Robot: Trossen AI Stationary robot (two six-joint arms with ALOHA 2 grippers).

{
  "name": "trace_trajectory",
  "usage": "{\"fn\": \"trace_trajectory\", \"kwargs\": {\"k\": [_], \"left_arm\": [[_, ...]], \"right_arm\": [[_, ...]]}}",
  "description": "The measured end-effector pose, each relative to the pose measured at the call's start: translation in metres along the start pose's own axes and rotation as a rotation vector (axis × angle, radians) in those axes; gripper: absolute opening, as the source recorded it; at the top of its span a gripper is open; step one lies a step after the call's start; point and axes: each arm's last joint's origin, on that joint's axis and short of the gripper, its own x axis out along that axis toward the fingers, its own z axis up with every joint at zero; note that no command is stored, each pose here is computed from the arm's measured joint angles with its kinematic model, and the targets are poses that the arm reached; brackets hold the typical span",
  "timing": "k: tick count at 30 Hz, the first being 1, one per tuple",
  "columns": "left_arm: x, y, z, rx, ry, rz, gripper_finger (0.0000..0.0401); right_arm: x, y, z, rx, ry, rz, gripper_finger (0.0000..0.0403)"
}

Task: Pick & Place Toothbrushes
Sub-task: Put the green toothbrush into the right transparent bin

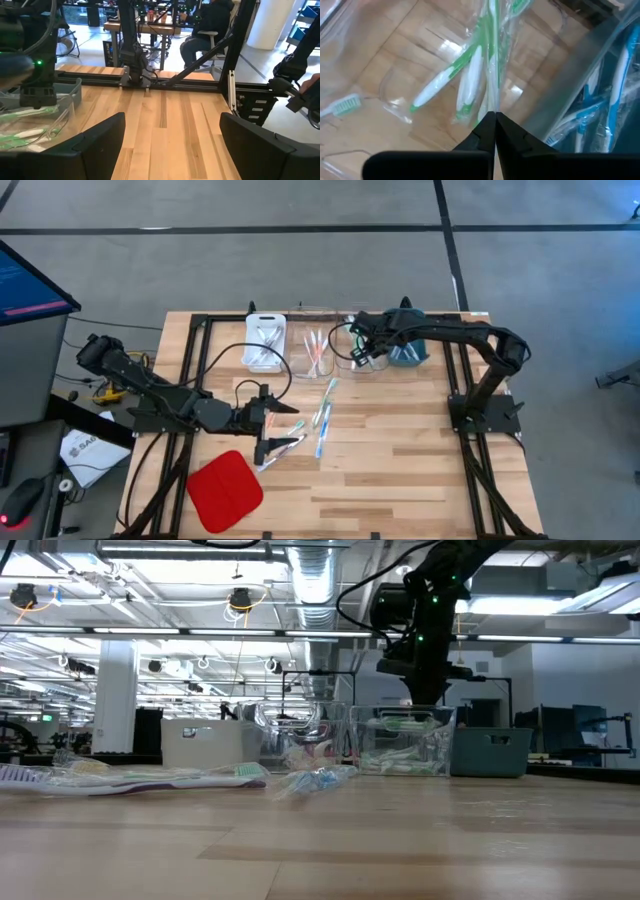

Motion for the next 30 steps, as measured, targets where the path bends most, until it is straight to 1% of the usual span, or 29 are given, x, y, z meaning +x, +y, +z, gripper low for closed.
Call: {"fn": "trace_trajectory", "kwargs": {"k": [4, 13, 17, 22, 26, 30], "left_arm": [[0.0, 0.0, 0.0, 0.0, 0.0, 0.0, 0.032], [0.0, 0.0, 0.0, 0.002, 0.005, 0.001, 0.032], [0.0, 0.0, -0.001, 0.004, 0.007, 0.001, 0.032], [0.0, 0.0, -0.001, 0.004, 0.007, 0.001, 0.032], [0.0, 0.0, -0.001, 0.011, 0.007, 0.001, 0.032], [0.0, 0.0, -0.002, 0.015, 0.015, 0.002, 0.032]], "right_arm": [[0.0, 0.0, 0.0, -0.001, 0.001, 0.003, 0.0038], [-0.002, 0.007, -0.002, -0.018, -0.02, 0.018, 0.0146], [-0.009, 0.012, 0.002, -0.049, -0.043, 0.036, 0.0182], [-0.04, 0.026, 0.016, -0.113, -0.13, 0.091, 0.0202], [-0.074, 0.045, 0.024, -0.183, -0.235, 0.165, 0.0201], [-0.108, 0.069, 0.019, -0.295, -0.331, 0.243, 0.0194]]}}
